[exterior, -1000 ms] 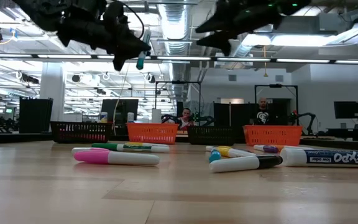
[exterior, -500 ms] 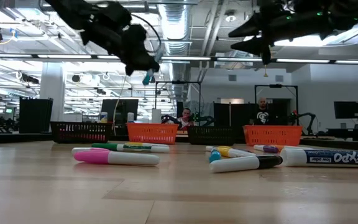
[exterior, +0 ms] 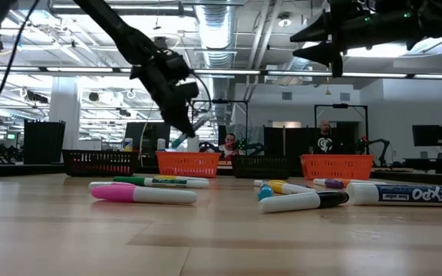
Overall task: Pick & Place Markers
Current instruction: Put the large light blue marker pen into the left orange bin
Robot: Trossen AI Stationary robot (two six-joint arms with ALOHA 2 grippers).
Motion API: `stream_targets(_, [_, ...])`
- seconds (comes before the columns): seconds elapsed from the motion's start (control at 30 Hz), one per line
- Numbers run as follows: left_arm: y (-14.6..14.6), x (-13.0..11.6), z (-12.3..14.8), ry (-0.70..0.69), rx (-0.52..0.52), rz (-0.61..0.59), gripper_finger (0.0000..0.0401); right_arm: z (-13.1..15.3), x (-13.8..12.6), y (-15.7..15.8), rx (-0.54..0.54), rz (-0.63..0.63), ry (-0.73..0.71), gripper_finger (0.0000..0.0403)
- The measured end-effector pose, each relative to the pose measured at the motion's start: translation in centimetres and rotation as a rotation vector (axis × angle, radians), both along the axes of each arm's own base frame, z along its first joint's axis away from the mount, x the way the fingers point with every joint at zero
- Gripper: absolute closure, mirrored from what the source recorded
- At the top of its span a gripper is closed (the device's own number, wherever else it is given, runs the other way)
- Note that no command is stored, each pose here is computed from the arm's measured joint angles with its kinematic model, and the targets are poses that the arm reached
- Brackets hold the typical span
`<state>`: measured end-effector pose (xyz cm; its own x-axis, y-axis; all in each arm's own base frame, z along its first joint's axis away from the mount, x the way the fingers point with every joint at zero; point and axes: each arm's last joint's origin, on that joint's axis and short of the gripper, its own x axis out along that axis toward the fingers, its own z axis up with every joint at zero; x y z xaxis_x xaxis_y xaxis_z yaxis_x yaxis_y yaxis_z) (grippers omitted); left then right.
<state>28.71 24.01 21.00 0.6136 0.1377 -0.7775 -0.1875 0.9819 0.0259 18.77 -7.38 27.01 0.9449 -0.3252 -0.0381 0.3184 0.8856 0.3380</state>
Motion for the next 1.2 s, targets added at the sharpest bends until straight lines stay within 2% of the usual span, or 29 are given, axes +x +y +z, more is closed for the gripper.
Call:
stream_targets(0.2, [1.4,0.7,-1.1,0.087,-0.025,-0.033,0.0335,0.1,-0.1,0.0,0.005,-0.001,-0.006,0.0232])
stream_targets(0.5, [2.1,1.9,-1.9,0.164,-0.072,-0.076,0.0335,0.1,0.0,0.0,0.021,-0.001,-0.011,0.0233])
stream_targets(0.8, [1.6,1.2,-3.2,0.304,-0.142,-0.094,0.0331,0.3,0.0,0.0,0.012,0.001,-0.034,0.0234])
stream_targets(1.2, [1.7,1.3,-3.6,0.316,-0.134,-0.110,0.0319,0.4,0.0,0.1,0.009,0.003,-0.045,0.0236])
